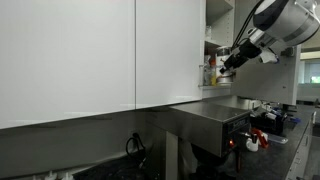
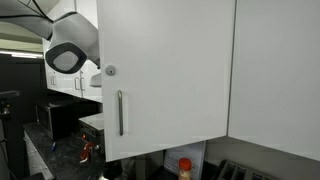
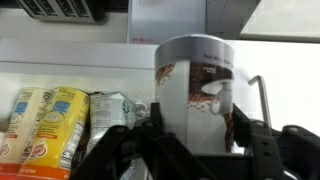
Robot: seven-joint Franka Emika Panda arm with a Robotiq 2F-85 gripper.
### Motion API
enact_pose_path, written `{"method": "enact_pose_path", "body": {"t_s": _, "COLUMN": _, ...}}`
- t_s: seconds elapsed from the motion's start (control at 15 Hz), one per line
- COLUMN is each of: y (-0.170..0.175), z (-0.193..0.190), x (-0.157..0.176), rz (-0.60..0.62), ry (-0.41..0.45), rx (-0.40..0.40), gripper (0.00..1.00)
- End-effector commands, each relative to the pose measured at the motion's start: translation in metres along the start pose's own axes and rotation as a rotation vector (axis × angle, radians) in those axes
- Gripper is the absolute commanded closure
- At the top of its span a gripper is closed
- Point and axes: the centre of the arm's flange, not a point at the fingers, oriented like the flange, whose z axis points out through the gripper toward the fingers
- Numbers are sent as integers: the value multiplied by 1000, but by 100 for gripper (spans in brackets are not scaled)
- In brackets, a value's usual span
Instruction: Open the right door on the third upper cabinet from the left, remove the container of sugar from the cabinet and place it on top of the coffeemaker
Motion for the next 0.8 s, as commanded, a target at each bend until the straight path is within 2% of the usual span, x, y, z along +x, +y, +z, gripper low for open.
{"method": "enact_pose_path", "body": {"t_s": 0.0, "y": -17, "z": -39, "x": 0, "rz": 9, "ry": 4, "rx": 3, "gripper": 59}}
{"method": "enact_pose_path", "body": {"t_s": 0.73, "y": -40, "z": -67, "x": 8, "rz": -18, "ry": -31, "rx": 38, "gripper": 59}}
